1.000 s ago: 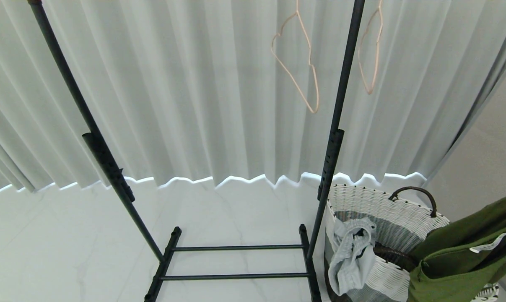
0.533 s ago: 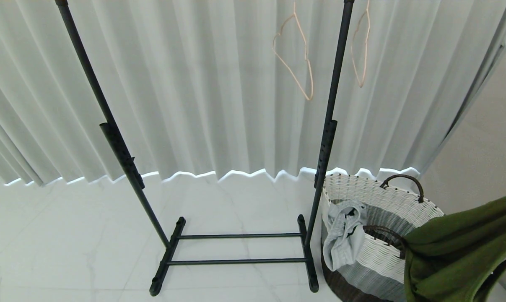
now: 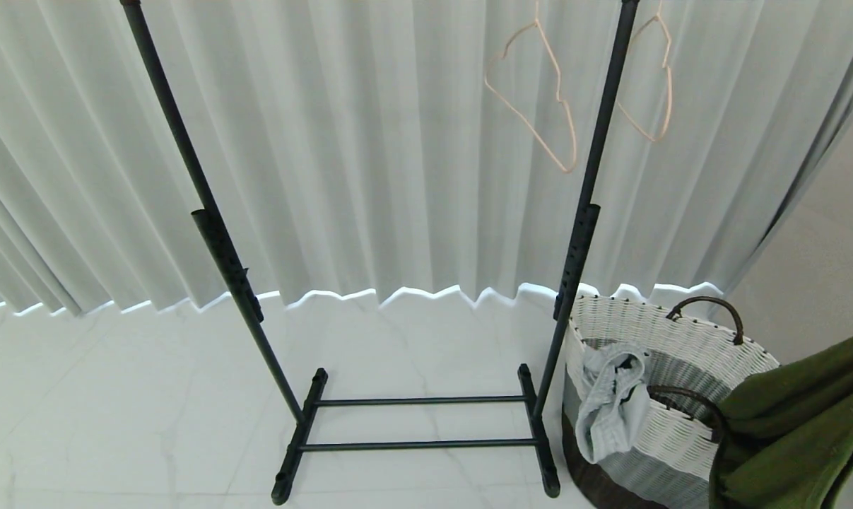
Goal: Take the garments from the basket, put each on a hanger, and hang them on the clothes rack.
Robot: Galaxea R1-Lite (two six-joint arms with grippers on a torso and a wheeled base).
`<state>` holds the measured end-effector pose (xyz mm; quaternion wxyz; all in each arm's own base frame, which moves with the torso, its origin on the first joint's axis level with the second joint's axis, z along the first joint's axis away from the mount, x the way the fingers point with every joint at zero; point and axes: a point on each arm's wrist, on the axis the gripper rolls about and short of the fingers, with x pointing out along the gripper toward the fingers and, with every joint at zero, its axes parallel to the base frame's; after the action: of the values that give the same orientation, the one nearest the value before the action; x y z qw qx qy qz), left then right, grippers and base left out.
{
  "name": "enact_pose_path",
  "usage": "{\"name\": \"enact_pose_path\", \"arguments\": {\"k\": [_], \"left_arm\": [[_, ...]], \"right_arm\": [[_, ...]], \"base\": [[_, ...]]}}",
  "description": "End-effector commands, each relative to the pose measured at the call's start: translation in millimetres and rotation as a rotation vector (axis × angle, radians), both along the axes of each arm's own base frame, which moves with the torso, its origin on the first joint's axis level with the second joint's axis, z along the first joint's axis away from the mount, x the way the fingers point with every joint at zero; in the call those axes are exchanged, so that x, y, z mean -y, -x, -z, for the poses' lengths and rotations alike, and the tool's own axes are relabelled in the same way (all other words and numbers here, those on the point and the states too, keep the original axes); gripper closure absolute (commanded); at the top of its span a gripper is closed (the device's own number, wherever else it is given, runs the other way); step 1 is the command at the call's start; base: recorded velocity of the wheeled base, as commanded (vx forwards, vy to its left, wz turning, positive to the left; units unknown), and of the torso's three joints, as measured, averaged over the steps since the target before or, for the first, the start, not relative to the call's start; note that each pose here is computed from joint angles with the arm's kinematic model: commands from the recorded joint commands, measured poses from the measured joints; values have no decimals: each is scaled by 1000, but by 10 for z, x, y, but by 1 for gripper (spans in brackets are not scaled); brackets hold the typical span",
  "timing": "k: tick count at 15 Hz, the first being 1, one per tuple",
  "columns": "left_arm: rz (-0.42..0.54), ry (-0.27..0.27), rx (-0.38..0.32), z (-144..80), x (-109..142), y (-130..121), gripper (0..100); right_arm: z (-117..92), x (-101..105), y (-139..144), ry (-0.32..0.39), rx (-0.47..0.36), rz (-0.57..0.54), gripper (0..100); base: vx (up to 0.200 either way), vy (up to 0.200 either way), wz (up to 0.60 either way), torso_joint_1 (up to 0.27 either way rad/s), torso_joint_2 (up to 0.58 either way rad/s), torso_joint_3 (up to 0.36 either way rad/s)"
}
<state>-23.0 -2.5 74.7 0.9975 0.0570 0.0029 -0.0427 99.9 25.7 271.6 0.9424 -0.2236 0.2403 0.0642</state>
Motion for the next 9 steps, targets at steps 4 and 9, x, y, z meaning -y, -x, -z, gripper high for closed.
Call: {"name": "enact_pose_path", "arguments": {"k": [4,9], "left_arm": [[1,1,0,0,0,0,0],[1,6,-1,0,0,0,0]], "right_arm": [[21,-9,-3,-6,-10,-17,100],[43,-124,42,-111,-51,-277,100]], "base": [[0,50,0,1,1,2],[0,0,0,0,0,0]]}}
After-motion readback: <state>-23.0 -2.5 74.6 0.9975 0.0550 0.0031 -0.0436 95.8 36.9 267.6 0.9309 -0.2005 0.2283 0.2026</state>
